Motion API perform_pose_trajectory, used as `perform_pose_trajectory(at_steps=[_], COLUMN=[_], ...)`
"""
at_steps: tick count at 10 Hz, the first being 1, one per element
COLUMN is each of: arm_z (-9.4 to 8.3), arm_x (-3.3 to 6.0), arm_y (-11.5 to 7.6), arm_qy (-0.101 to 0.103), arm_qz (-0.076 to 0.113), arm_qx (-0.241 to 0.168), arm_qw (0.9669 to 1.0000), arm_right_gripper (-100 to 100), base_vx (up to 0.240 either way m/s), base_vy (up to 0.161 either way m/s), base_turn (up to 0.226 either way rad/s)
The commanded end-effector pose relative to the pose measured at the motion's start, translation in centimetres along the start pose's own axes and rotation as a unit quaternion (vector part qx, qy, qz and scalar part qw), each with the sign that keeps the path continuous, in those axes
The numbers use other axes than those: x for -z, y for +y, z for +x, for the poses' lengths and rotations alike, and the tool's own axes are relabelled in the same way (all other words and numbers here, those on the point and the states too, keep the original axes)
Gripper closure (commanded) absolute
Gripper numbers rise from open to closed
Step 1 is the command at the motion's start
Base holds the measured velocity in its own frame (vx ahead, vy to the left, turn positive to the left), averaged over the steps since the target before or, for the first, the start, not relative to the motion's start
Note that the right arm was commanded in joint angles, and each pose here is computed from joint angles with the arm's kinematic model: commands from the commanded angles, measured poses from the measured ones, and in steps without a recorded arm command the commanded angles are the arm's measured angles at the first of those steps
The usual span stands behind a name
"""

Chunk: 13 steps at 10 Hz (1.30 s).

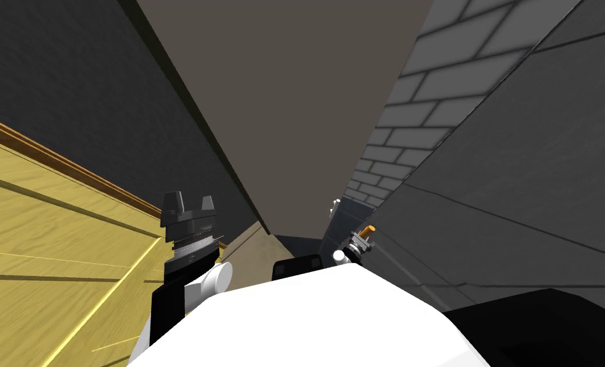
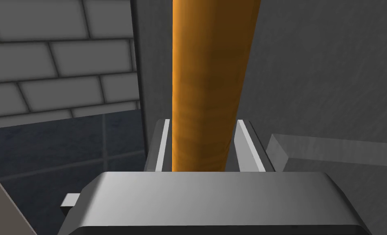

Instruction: Push the door open

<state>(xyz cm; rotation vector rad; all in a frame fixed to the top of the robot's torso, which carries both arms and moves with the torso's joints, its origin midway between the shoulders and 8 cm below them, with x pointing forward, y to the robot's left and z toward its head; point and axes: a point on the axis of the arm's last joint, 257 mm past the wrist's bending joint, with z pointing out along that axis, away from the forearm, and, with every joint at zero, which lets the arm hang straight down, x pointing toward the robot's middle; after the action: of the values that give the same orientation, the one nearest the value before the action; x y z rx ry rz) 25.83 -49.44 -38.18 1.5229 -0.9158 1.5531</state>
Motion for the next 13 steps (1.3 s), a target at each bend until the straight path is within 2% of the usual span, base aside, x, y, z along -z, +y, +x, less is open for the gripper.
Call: perform_pose_trajectory(at_steps=[1, 3, 5, 7, 8, 9, 10, 11, 12, 13], arm_z=[0.1, -0.1, -0.6, -1.1, -1.0, -0.3, -0.2, 0.1, 0.1, 0.4], arm_x=[-0.45, -0.49, -0.30, 0.07, 0.01, -1.16, -1.38, -1.79, -1.79, -2.13], arm_y=[2.2, 3.1, 4.4, 5.3, 4.7, 7.6, 8.2, 9.5, 9.5, 10.9], arm_qy=[0.004, 0.001, -0.008, -0.016, -0.017, -0.003, 0.000, 0.005, 0.005, 0.009], arm_qz=[-0.028, -0.047, -0.077, -0.098, -0.089, -0.118, -0.125, -0.140, -0.140, -0.157], arm_qx=[0.004, 0.002, -0.003, -0.007, -0.006, 0.005, 0.007, 0.011, 0.011, 0.015], arm_qw=[0.9996, 0.9989, 0.9970, 0.9950, 0.9959, 0.9930, 0.9921, 0.9901, 0.9901, 0.9874], arm_right_gripper=[100, 100, 100, 100, 100, 100, 100, 100, 100, 100], base_vx=[0.098, 0.095, 0.139, 0.160, 0.079, -0.030, -0.063, -0.060, -0.032, -0.029], base_vy=[-0.064, -0.077, -0.098, -0.113, -0.047, -0.094, -0.128, -0.155, -0.126, -0.110], base_turn=[0.030, 0.021, 0.040, 0.019, -0.013, 0.162, 0.170, 0.132, 0.049, 0.095])
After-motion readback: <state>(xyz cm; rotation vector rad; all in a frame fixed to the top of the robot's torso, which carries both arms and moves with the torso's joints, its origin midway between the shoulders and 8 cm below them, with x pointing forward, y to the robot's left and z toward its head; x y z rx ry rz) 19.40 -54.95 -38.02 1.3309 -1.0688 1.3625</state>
